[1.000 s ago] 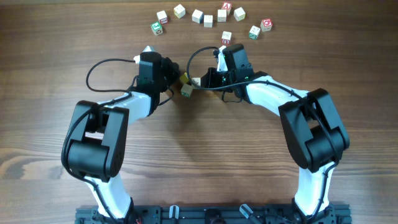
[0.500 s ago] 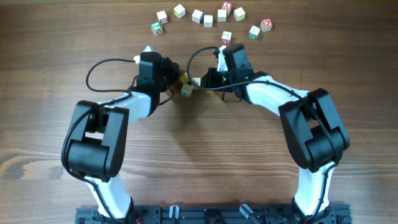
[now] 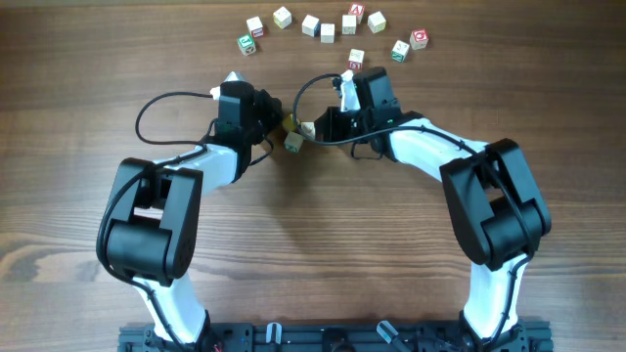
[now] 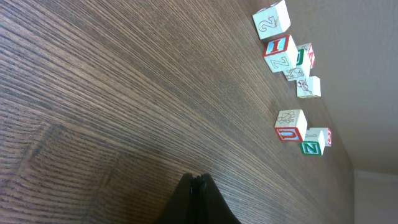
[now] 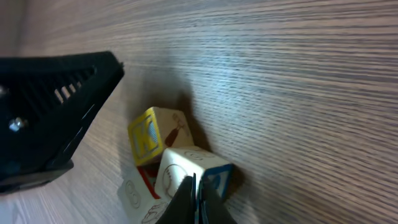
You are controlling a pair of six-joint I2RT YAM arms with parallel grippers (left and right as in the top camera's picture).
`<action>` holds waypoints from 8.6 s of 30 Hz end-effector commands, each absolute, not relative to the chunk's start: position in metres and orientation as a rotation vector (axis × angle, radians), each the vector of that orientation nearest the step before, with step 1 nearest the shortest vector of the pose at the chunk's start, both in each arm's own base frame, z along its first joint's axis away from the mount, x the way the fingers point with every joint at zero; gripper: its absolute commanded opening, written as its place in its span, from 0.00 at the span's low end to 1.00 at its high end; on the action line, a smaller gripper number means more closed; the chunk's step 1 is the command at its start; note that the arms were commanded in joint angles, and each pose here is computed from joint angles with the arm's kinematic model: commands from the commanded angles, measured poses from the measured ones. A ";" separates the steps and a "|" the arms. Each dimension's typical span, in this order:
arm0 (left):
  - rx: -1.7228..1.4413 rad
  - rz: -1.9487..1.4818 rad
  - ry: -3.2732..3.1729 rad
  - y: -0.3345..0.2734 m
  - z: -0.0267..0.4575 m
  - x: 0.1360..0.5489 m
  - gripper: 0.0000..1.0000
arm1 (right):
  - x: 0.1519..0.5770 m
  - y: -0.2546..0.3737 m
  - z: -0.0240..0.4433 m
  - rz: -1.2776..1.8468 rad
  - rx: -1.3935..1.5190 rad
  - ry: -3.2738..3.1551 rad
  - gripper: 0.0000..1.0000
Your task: Form a circle
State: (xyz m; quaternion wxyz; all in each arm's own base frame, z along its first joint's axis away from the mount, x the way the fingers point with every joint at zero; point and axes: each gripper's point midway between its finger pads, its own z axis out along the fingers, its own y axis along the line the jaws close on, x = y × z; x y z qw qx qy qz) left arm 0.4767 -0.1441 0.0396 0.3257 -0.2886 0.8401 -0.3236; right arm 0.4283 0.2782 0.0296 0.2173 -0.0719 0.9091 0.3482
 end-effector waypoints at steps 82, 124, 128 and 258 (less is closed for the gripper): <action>-1.438 -0.143 2.048 -0.009 0.039 0.412 0.04 | 0.420 0.321 0.026 0.711 -0.438 2.396 0.05; -1.439 -0.136 2.052 -0.008 0.038 0.411 0.04 | 0.418 0.319 0.017 0.703 -0.438 2.422 0.05; -1.439 -0.136 2.052 -0.008 0.038 0.411 0.04 | 0.417 0.319 0.016 0.701 -0.438 2.424 0.05; -1.098 -0.050 2.069 0.016 0.190 0.323 0.04 | 0.447 0.254 -0.003 0.696 0.101 2.558 0.04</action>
